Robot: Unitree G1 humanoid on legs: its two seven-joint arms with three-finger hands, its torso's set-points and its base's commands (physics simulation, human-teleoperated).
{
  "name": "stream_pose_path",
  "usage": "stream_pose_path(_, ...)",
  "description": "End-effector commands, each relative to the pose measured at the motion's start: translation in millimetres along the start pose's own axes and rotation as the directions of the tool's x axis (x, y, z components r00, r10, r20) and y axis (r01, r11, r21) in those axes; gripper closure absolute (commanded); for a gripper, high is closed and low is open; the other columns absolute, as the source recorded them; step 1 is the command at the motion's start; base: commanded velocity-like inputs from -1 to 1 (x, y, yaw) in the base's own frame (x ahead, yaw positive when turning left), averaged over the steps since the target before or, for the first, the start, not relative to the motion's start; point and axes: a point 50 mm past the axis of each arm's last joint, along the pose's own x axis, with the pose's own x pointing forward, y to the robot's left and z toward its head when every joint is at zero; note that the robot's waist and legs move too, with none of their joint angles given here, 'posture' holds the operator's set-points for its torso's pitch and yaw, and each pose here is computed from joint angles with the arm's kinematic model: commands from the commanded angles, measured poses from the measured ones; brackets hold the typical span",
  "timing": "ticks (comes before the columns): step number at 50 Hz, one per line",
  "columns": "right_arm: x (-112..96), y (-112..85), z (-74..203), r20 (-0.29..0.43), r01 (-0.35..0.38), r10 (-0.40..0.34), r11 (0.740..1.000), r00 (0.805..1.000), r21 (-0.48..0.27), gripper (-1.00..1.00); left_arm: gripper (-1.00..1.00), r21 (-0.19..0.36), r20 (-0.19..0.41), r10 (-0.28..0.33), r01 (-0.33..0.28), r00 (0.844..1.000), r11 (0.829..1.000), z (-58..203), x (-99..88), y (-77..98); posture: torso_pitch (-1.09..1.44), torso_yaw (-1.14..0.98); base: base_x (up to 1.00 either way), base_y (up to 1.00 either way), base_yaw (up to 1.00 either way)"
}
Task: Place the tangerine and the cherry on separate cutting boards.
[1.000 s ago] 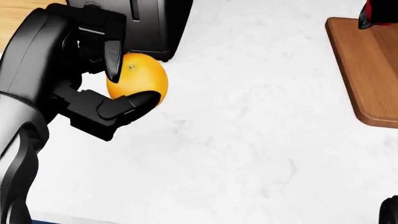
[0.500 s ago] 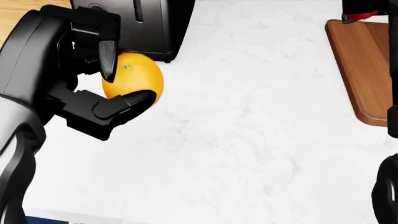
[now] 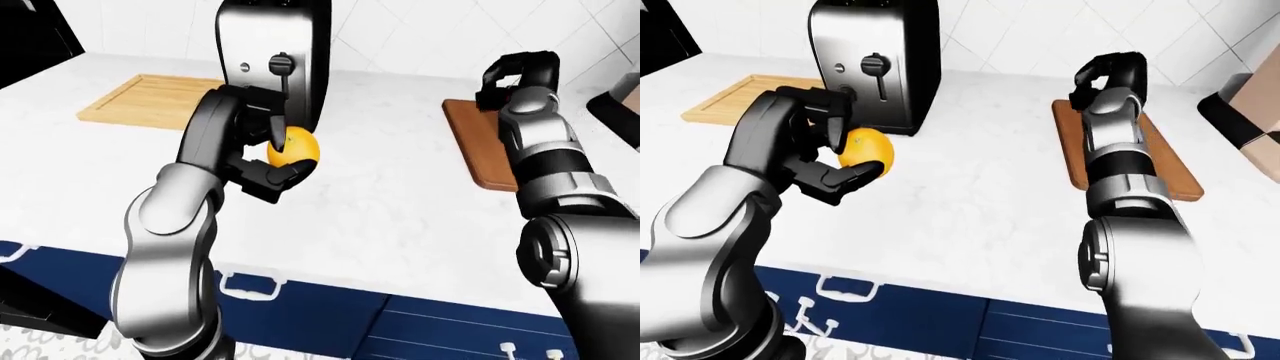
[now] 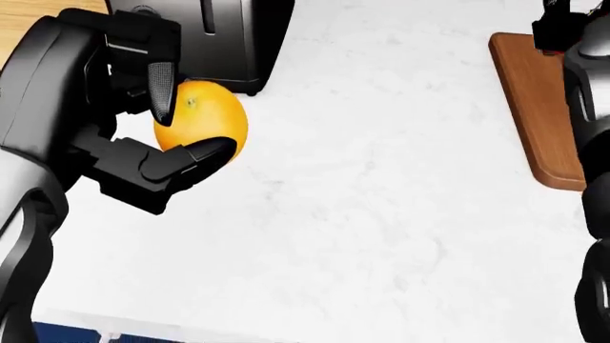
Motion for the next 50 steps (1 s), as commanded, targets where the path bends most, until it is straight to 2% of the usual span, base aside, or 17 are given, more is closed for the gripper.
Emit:
stream_pose_path(1, 1.5, -13.1, 20.4, 0.077, 0.061, -0.065, 0.997, 0.995, 0.043, 1.00, 1.00, 0.016, 0.082, 0.019, -0.020, 0.996, 1.000, 13.7, -2.4, 2.9, 0.00, 0.00, 0.00, 0.00, 0.00)
stream_pose_path(6, 3.0, -16.4, 4.0, 0.015, 0.111, -0.111, 0.994, 0.994, 0.022, 1.00, 1.00, 0.016, 0.082, 0.022, -0.023, 0.996, 1.000, 12.8, -2.1, 3.6, 0.00, 0.00, 0.00, 0.00, 0.00)
stream_pose_path(15, 4.8, -22.3, -16.4, -0.049, 0.140, -0.140, 0.990, 0.989, -0.003, 1.00, 1.00, 0.017, 0.084, 0.024, -0.025, 0.996, 1.000, 13.6, -3.4, 4.3, 0.00, 0.00, 0.00, 0.00, 0.00)
stream_pose_path(31, 5.3, -23.3, -20.4, -0.047, 0.129, -0.130, 0.991, 0.990, -0.026, 1.00, 1.00, 0.019, 0.088, 0.023, -0.025, 0.996, 1.000, 15.2, -3.5, 4.4, 0.00, 0.00, 0.00, 0.00, 0.00)
stream_pose_path(32, 5.3, -23.2, -21.4, -0.047, 0.130, -0.131, 0.991, 0.990, -0.028, 0.96, 1.00, 0.018, 0.088, 0.023, -0.025, 0.996, 1.000, 15.2, -3.6, 4.4, 0.00, 0.00, 0.00, 0.00, 0.00)
stream_pose_path(33, 5.2, -22.9, -22.5, -0.048, 0.129, -0.131, 0.991, 0.990, -0.032, 0.81, 1.00, 0.019, 0.089, 0.022, -0.024, 0.996, 1.000, 14.9, -3.8, 4.0, 0.00, 0.00, 0.00, 0.00, 0.00)
stream_pose_path(34, 5.2, -22.9, -22.8, -0.049, 0.130, -0.131, 0.991, 0.990, -0.033, 0.78, 1.00, 0.019, 0.089, 0.022, -0.024, 0.996, 1.000, 14.8, -3.9, 3.9, 0.00, 0.00, 0.00, 0.00, 0.00)
stream_pose_path(35, 5.1, -22.7, -23.8, -0.052, 0.129, -0.130, 0.991, 0.990, -0.034, 0.48, 1.00, 0.018, 0.090, 0.023, -0.024, 0.996, 1.000, 15.6, -3.7, 4.4, 0.00, 0.00, 0.00, 0.00, 0.00)
stream_pose_path(37, 5.0, -22.3, -25.8, -0.055, 0.129, -0.131, 0.991, 0.990, -0.037, 0.38, 1.00, 0.018, 0.090, 0.024, -0.026, 0.996, 1.000, 16.6, -3.6, 5.0, 0.00, 0.00, 0.00, 0.00, 0.00)
stream_pose_path(40, 4.9, -21.5, -28.4, -0.058, 0.127, -0.129, 0.991, 0.990, -0.043, 0.33, 1.00, 0.018, 0.090, 0.024, -0.025, 0.996, 1.000, 16.6, -3.9, 4.9, 0.00, 0.00, 0.00, 0.00, 0.00)
stream_pose_path(41, 4.9, -21.6, -28.8, -0.059, 0.127, -0.130, 0.991, 0.990, -0.045, 0.18, 1.00, 0.018, 0.091, 0.024, -0.026, 0.996, 0.999, 17.0, -3.8, 5.1, 0.00, 0.00, 0.00, 0.00, 0.00)
stream_pose_path(42, 4.9, -21.6, -29.7, -0.060, 0.127, -0.130, 0.991, 0.990, -0.047, 0.13, 1.00, 0.017, 0.091, 0.025, -0.026, 0.996, 1.000, 17.2, -3.7, 5.4, 0.00, 0.00, 0.00, 0.00, 0.00)
stream_pose_path(45, 4.5, -20.2, -32.2, -0.066, 0.124, -0.127, 0.991, 0.990, -0.051, 0.10, 1.00, 0.016, 0.091, 0.024, -0.025, 0.996, 1.000, 17.2, -4.0, 5.6, 0.00, 0.00, 0.00, 0.00, 0.00)
stream_pose_path(50, 4.2, -19.3, -34.2, -0.073, 0.118, -0.122, 0.992, 0.990, -0.053, 0.21, 1.00, 0.015, 0.091, 0.025, -0.027, 0.996, 1.000, 17.4, -4.0, 6.2, 0.00, 0.00, 0.00, 0.00, 0.00)
